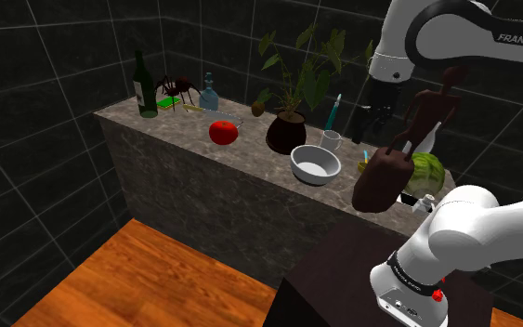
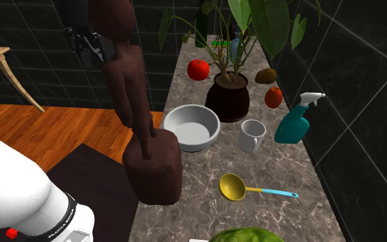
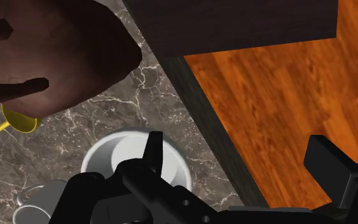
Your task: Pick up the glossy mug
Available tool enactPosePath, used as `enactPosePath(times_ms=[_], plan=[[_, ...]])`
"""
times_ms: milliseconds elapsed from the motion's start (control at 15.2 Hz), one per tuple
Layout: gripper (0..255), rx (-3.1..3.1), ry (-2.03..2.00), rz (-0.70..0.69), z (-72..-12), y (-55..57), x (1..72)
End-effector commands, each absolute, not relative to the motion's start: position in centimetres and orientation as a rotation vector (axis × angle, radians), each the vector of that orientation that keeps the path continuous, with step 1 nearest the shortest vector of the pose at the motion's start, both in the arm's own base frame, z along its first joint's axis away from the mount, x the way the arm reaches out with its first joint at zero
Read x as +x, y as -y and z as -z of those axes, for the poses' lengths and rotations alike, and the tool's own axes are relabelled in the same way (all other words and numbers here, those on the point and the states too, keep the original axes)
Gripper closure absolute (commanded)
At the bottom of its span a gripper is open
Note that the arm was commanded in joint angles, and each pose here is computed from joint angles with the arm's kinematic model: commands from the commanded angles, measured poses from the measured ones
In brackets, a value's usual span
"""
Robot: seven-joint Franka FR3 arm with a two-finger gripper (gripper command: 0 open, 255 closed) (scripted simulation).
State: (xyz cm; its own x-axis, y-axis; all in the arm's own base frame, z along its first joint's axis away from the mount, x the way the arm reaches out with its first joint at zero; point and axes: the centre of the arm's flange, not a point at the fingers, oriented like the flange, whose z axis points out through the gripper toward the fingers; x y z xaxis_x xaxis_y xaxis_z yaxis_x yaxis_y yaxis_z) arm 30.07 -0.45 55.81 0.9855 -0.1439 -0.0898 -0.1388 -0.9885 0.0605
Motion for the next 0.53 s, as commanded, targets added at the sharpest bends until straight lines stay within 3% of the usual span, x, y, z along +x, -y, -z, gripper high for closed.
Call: enactPosePath(times_ms=[0, 462], plan=[[0, 3.076, 0.219, 0.145, -55.8, 0.5, 30.1], [0, 3.077, 0.189, 0.104, -51.0, 7.0, 33.9]])
